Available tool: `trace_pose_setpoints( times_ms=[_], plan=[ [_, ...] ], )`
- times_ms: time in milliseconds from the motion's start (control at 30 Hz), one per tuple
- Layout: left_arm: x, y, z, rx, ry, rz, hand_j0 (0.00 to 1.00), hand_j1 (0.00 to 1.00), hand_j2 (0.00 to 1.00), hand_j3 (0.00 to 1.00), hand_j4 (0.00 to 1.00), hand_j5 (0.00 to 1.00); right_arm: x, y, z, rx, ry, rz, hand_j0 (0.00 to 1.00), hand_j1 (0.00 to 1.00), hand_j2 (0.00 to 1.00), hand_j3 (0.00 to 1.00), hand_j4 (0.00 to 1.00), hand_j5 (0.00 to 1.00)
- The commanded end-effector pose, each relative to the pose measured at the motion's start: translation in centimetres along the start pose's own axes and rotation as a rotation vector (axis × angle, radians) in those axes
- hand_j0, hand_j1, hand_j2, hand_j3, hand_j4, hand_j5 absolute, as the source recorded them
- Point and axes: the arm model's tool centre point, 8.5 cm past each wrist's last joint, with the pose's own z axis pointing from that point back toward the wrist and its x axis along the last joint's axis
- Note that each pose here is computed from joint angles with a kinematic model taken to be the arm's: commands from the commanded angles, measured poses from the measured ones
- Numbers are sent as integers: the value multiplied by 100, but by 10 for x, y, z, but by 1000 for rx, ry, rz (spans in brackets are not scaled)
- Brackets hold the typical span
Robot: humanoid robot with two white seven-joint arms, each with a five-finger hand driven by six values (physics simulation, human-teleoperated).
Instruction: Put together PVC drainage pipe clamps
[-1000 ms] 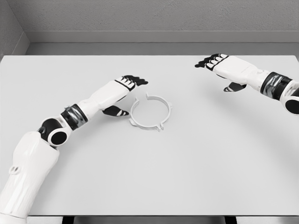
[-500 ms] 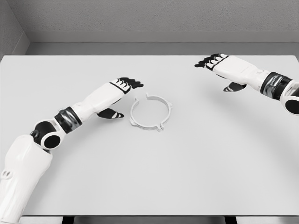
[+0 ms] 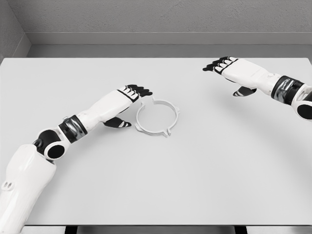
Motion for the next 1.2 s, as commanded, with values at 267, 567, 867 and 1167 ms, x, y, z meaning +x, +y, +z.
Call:
trace_pose_setpoints(
  times_ms=[267, 567, 867, 1167],
  plan=[
    [7, -6, -7, -10, -19, 9, 100, 100, 100, 100, 100, 100, 0, 0, 0, -1, 1, -4, 100, 100, 100, 100, 100, 100],
    [9, -8, -9, -19, -29, 9, 100, 100, 100, 100, 100, 100, -12, -3, 11, 6, 30, 8, 100, 100, 100, 100, 100, 100],
    [12, -7, -15, -12, -37, 11, 100, 100, 100, 100, 100, 100, -14, -2, 14, 14, 36, 9, 100, 100, 100, 100, 100, 100],
    [17, -7, -22, -3, -46, 16, 100, 100, 100, 100, 100, 100, -13, -2, 14, 13, 34, 11, 100, 100, 100, 100, 100, 100]
  ],
)
